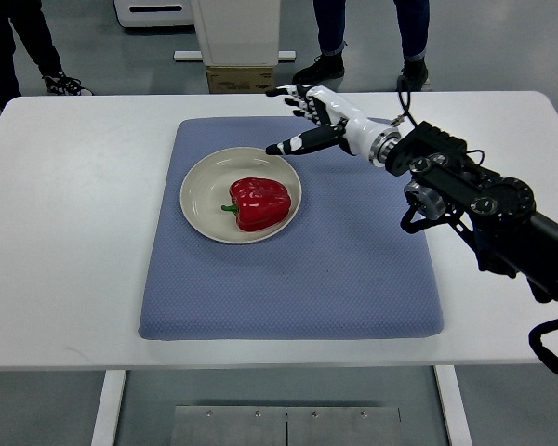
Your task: Place red pepper on plate with right hand
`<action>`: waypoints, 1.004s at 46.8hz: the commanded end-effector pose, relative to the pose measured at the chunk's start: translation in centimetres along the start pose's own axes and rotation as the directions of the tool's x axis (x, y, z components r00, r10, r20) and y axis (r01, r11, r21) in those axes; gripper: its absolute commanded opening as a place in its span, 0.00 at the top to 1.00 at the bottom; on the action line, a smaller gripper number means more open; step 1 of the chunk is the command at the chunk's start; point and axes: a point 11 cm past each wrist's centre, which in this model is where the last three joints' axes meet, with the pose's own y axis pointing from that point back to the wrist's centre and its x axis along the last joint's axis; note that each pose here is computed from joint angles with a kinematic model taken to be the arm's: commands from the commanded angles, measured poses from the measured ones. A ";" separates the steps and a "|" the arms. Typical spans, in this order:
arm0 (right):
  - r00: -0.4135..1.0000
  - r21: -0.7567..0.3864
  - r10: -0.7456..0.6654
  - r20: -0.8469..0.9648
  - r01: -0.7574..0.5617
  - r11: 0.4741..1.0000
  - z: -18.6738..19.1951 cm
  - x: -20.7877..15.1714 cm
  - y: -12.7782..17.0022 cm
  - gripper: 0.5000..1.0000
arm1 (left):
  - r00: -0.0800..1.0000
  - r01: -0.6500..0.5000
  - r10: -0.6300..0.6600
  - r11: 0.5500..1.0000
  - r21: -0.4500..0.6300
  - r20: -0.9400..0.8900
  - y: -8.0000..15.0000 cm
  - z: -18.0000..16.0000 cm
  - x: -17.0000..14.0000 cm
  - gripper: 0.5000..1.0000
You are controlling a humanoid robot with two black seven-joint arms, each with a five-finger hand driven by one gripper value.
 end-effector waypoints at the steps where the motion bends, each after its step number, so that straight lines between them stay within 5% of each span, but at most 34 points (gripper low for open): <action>1: 0.996 -0.011 0.053 0.071 -0.053 0.999 1.3 1.2 0.8 0.03 | 1.000 0.000 0.000 1.000 0.000 0.000 0.0 0.0 0.0 0.00; 22: 0.836 -0.069 0.359 0.414 -0.365 0.929 7.1 6.4 5.6 0.02 | 1.000 0.000 0.000 1.000 0.000 0.000 0.0 0.0 0.0 0.00; 47: 0.642 -0.087 0.459 0.614 -0.523 0.848 9.9 8.5 9.5 0.00 | 1.000 0.000 0.000 1.000 0.000 -0.001 0.0 0.0 0.0 0.00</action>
